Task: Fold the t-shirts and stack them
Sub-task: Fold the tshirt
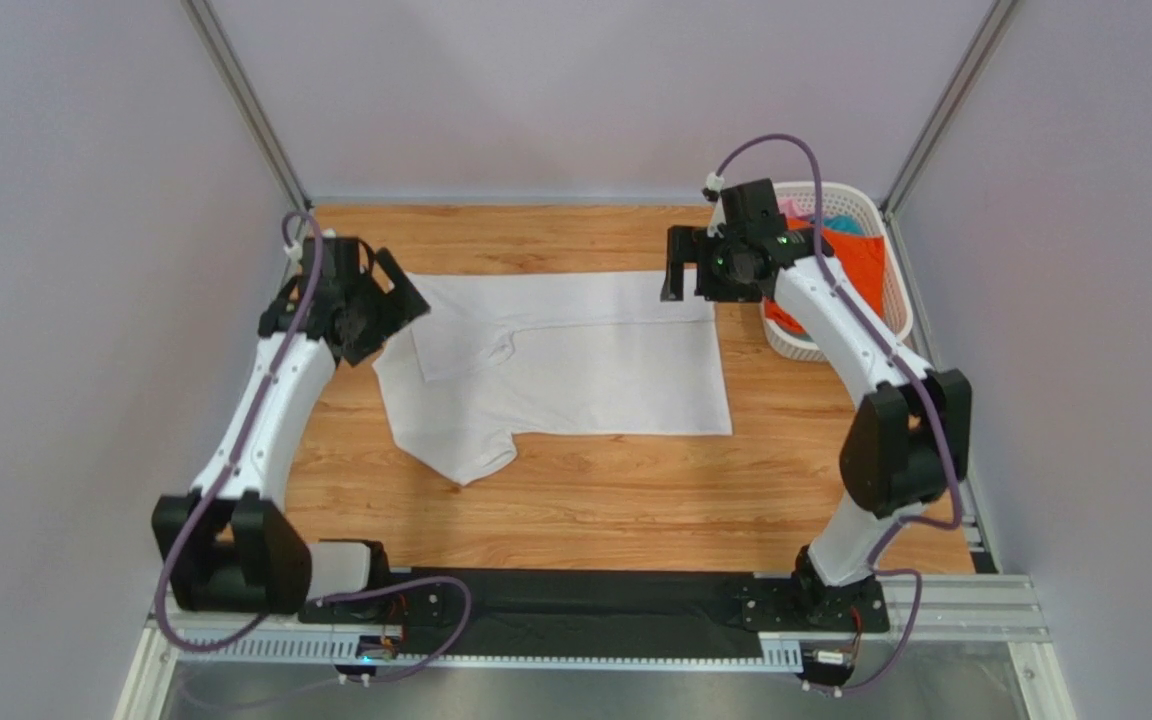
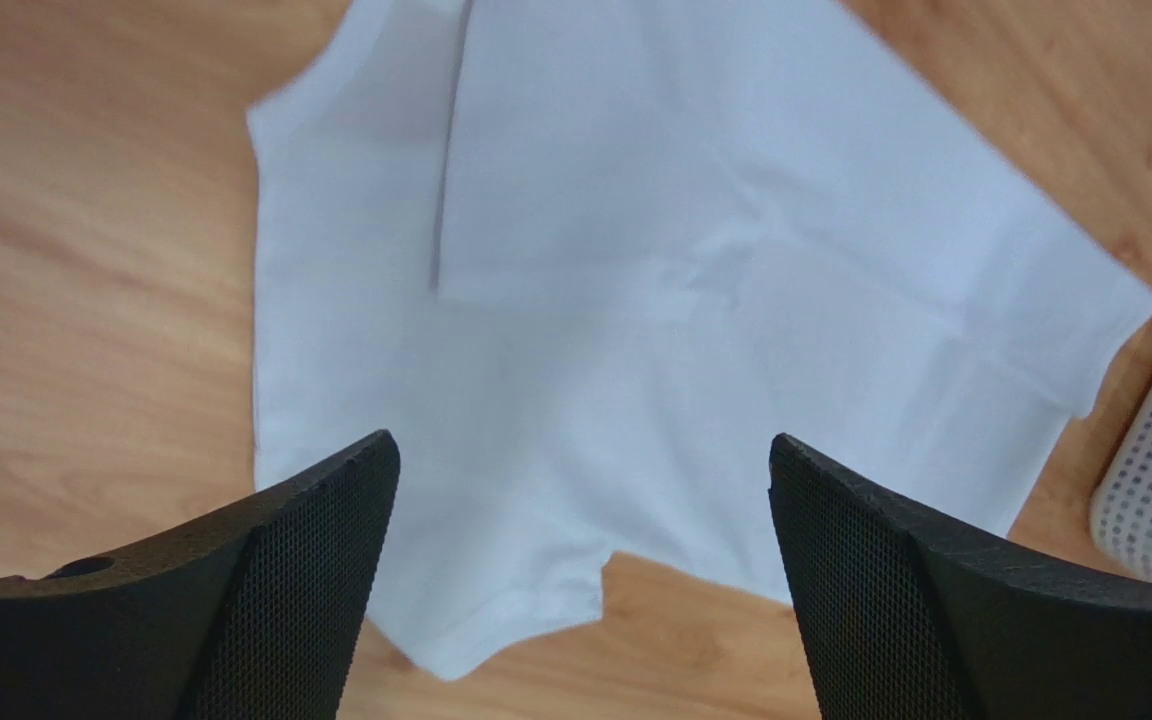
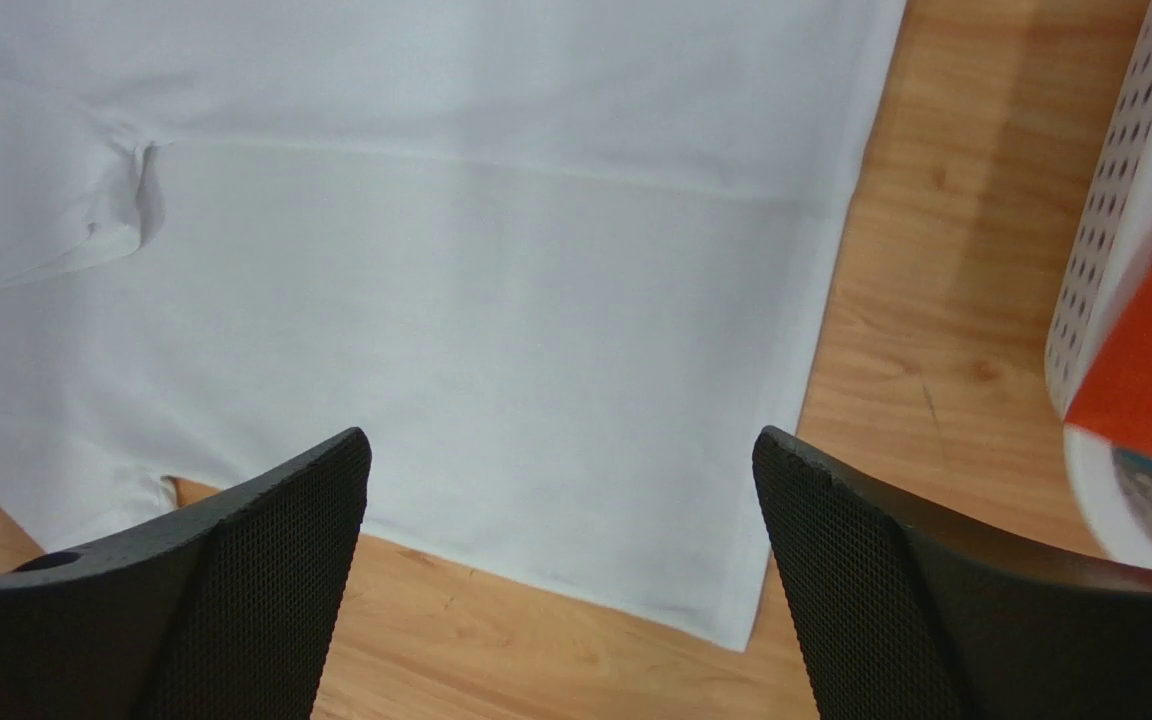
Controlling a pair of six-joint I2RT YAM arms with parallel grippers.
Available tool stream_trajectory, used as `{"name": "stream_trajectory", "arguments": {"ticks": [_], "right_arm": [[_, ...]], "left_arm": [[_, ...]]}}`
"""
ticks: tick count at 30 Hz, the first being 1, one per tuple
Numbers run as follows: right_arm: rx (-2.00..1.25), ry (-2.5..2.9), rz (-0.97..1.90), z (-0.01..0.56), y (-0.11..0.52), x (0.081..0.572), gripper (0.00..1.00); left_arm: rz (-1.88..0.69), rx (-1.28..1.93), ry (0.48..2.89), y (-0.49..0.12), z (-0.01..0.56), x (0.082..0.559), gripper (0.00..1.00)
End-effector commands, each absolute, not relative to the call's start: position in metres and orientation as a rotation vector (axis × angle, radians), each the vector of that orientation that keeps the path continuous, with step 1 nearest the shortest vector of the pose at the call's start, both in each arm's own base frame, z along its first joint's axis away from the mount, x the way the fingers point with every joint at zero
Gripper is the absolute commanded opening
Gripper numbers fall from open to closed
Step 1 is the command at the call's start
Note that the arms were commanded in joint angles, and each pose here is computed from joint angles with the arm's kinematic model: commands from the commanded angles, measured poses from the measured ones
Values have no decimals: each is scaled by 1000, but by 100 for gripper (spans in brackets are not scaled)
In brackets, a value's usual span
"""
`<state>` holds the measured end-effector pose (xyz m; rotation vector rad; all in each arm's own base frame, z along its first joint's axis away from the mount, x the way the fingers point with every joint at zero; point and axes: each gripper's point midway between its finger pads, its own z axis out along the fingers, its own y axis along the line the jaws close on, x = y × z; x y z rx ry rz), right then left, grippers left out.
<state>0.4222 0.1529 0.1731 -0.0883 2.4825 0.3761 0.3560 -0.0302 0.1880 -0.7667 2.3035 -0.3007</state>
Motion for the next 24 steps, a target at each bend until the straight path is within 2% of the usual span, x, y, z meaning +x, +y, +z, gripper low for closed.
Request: {"name": "stream_trajectory", "arguments": {"ticks": [1, 2, 3, 4, 6, 10, 16, 17, 20, 24], "right_arm": [[90, 2407, 395, 183, 142, 392, 100], [115, 2449, 385, 162, 136, 375, 100], [128, 2455, 393, 156, 135, 364, 100], [161, 2408, 418, 168, 134, 357, 100], [188, 2442, 417, 149, 129, 336, 100], [202, 2429, 434, 141, 124, 315, 100], [188, 2459, 417, 125, 118, 296, 100], [187, 2466, 412, 123, 117, 294, 100], [186, 2488, 404, 114, 115, 288, 100], [196, 2516, 382, 103, 111, 281, 100]], "left_arm": [[-255, -856, 2438, -46, 127, 278, 100], [-276, -860, 2450, -51, 120, 265, 100], [-270, -889, 2503, -54, 95, 241, 100], [-307, -856, 2485, -61, 97, 230, 100], [-316, -876, 2529, -65, 74, 204, 100], [-399, -918, 2518, -77, 61, 183, 94], [-392, -939, 2566, -80, 39, 181, 74], [-417, -924, 2554, -83, 40, 187, 68], [-432, -918, 2579, -89, 34, 193, 57], [-431, -916, 2644, -95, 17, 193, 47]]}}
